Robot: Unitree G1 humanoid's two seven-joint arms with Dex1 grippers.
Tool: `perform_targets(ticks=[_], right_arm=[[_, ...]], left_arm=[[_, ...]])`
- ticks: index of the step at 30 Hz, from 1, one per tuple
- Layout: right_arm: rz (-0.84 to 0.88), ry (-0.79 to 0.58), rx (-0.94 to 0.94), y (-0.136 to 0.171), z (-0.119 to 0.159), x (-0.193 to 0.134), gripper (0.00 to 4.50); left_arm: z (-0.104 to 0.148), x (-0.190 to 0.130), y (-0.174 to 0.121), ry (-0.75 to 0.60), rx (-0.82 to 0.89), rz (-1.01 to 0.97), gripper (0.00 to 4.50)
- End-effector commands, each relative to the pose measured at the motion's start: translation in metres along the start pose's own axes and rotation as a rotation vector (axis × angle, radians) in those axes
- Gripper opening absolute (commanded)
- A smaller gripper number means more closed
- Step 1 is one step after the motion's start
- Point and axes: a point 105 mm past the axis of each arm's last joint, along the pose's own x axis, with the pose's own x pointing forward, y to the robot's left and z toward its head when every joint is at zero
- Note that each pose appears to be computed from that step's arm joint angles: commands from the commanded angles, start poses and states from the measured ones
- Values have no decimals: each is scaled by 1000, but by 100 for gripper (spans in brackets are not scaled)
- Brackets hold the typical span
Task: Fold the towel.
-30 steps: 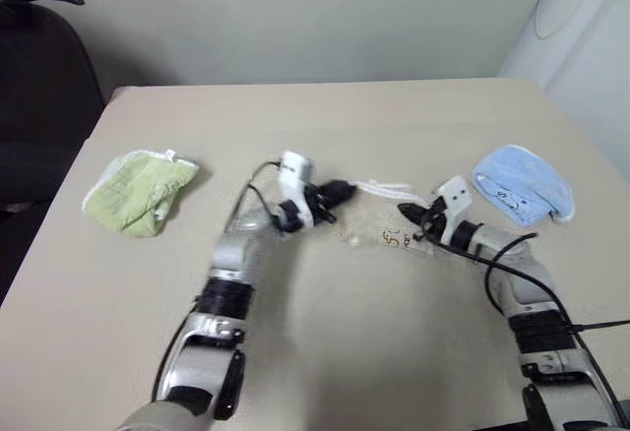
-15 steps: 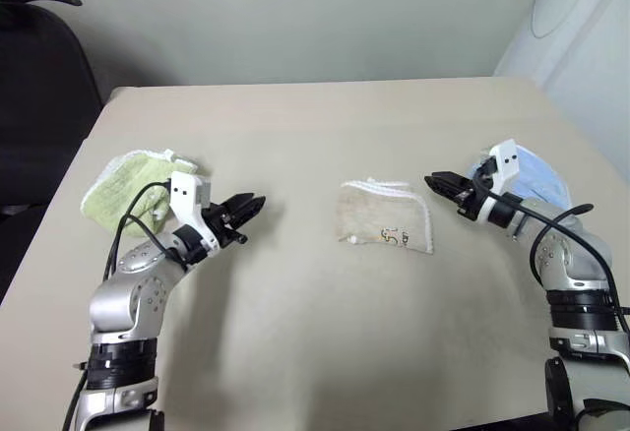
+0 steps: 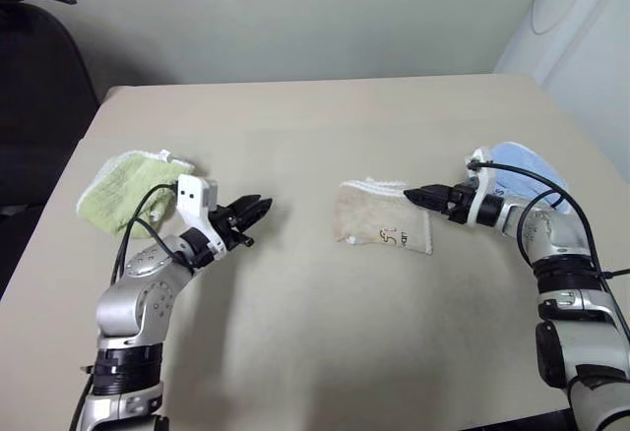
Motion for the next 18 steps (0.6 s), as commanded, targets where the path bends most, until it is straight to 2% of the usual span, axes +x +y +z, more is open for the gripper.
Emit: perform_targets(ticks=[1, 10, 16, 18], right_arm=[[53, 47, -81, 4, 1, 5, 445], [115, 140, -147, 10, -9, 30, 445], [180, 153, -167, 21, -9, 42, 445], [194, 151, -165, 23, -10, 43, 406]], left_arm=[[12, 2, -12, -55, 23, -36, 156], [9, 7, -20, -55, 11, -57, 156], [8, 9, -25, -54, 4, -63, 156], [7, 9, -26, -54, 1, -62, 156]])
